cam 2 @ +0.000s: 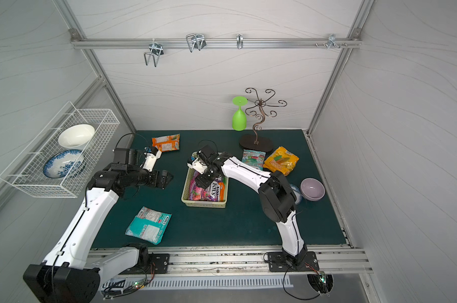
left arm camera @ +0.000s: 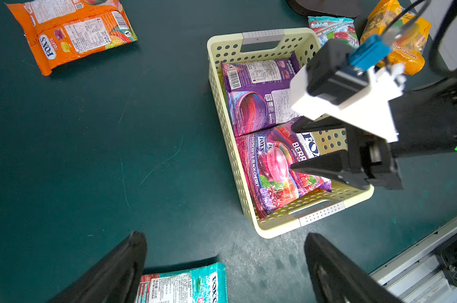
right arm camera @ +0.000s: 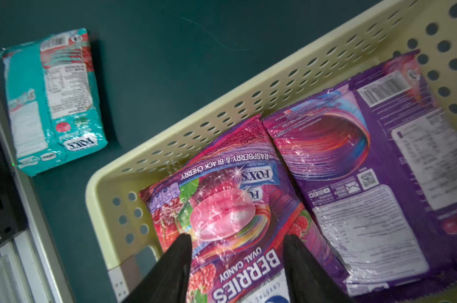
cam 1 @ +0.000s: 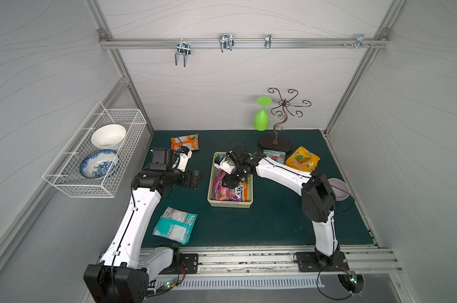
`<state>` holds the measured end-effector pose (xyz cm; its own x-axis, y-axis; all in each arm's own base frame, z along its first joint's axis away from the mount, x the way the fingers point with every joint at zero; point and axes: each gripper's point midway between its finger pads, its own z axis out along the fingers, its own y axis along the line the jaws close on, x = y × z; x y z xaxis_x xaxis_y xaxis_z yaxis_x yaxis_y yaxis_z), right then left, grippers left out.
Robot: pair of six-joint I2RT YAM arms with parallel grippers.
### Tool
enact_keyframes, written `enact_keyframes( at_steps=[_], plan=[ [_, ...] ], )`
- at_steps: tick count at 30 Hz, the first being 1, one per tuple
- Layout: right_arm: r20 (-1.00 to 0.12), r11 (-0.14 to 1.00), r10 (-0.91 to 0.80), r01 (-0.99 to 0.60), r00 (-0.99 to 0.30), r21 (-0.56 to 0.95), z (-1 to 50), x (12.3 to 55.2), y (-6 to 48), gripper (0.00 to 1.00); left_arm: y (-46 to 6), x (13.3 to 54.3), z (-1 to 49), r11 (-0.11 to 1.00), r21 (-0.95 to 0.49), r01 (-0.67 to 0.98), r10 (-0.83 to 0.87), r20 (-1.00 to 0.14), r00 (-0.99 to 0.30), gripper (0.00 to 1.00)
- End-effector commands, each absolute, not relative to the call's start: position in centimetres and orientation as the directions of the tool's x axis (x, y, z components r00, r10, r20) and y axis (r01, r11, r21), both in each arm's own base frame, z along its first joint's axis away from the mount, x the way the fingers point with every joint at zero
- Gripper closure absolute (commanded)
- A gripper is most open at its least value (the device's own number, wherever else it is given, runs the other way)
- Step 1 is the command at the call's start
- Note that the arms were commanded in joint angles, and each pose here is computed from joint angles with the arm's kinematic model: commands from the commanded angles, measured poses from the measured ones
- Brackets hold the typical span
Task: Put the candies in the basket
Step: Place the candy in the basket.
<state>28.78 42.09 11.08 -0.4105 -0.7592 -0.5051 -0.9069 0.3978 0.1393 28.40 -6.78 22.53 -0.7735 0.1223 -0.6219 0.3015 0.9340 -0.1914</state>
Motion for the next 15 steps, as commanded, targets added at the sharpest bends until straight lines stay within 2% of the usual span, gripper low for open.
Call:
enact_keyframes(
  at_steps=[1, 5, 9, 12, 15],
  plan=[
    [-0.401, 0.399, -0.815, -0.907, -0.418, 0.133, 7.5, 27.7, 40.6, 0.42, -7.1, 28.9, 23.7, 0.926, -0.197, 0.321, 0.114, -0.665, -0.738, 0.02],
    [-0.314, 0.427, -0.836, -0.893, -0.450, 0.141, 4.3, 26.7, 39.0, 0.49, -7.2, 29.0, 23.5, 0.924, -0.206, 0.322, 0.112, -0.659, -0.744, 0.02],
    [-0.279, 0.415, -0.853, -0.897, -0.442, 0.151, 2.5, 24.8, 38.1, 0.50, -7.4, 29.0, 23.6, 0.921, -0.211, 0.328, 0.111, -0.666, -0.738, 0.02],
    [-0.246, 0.414, -0.868, -0.902, -0.432, 0.124, 2.6, 24.2, 37.5, 0.51, -7.3, 29.1, 23.1, 0.923, -0.209, 0.323, 0.113, -0.655, -0.747, 0.02],
    [-0.293, 0.434, -0.843, -0.892, -0.452, 0.126, 5.0, 24.4, 37.8, 0.51, -7.4, 29.0, 23.4, 0.920, -0.217, 0.326, 0.109, -0.658, -0.745, 0.02]
  ],
)
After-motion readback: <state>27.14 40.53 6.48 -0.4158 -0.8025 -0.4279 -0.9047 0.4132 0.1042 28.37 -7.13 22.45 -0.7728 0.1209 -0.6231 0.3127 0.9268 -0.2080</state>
